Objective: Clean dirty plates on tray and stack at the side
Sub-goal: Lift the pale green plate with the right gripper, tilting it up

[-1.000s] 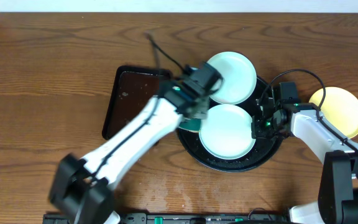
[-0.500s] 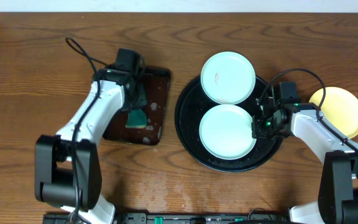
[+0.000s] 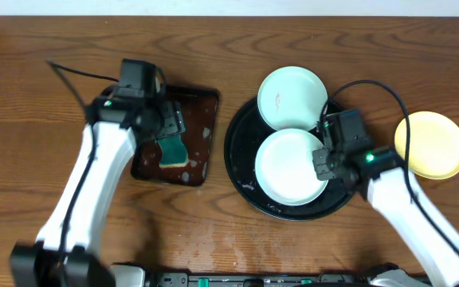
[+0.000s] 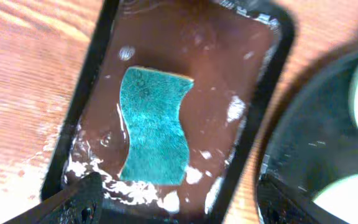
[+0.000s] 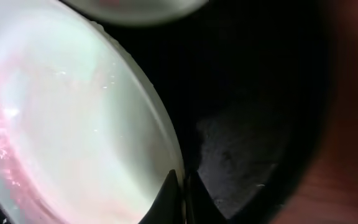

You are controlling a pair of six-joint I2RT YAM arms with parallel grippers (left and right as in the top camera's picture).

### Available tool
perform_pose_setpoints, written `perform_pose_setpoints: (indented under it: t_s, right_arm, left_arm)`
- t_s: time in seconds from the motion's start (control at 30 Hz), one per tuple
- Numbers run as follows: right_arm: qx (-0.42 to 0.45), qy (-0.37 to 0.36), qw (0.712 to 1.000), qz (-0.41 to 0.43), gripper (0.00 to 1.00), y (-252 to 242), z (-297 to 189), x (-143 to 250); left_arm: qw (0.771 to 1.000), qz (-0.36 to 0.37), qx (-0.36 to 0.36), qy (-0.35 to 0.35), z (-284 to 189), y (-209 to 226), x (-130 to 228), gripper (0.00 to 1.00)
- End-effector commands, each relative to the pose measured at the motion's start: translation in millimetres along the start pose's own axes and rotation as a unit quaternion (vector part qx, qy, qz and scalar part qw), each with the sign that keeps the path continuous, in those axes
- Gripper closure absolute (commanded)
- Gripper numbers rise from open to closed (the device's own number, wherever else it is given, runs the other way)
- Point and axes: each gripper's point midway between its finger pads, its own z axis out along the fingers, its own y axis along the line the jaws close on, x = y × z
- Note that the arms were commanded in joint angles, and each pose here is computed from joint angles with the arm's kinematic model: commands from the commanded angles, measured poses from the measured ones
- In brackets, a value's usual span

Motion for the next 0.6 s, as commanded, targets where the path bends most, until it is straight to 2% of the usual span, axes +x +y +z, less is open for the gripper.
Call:
perform_pose_setpoints:
  t_s: [0.0, 0.03, 0.07, 0.23, 0.57]
  right_arm:
    - [0.107, -0.084, 0.991, -0.012, 0.99, -20.2, -35.9, -27.1]
    - [0.125, -0.105, 0.986, -0.016, 0.99, -21.6, -45.0, -32.2]
    - [0.142, -0.125, 0.982, -0.019, 0.99, -22.7, -54.3, -37.4]
    - [0.188, -0.209, 0.957, -0.068, 0.99, -12.8, -93.6, -59.0]
    - [0.295, -0.288, 0.893, -0.178, 0.99, 17.5, -147.6, -72.5]
  left_arm:
    - [0.999, 0.004, 0.018, -0.039, -30.6, -6.7, -9.8, 0.2]
    - [0.999, 0.004, 0.021, -0.045, -35.6, -7.1, -10.2, 0.2]
    - [0.998, 0.005, 0.023, -0.051, -39.8, -7.6, -10.6, 0.14]
    - [0.998, 0.006, 0.027, -0.061, -47.1, -8.5, -11.5, 0.14]
    - [0.998, 0.006, 0.027, -0.06, -46.1, -8.5, -11.5, 0.14]
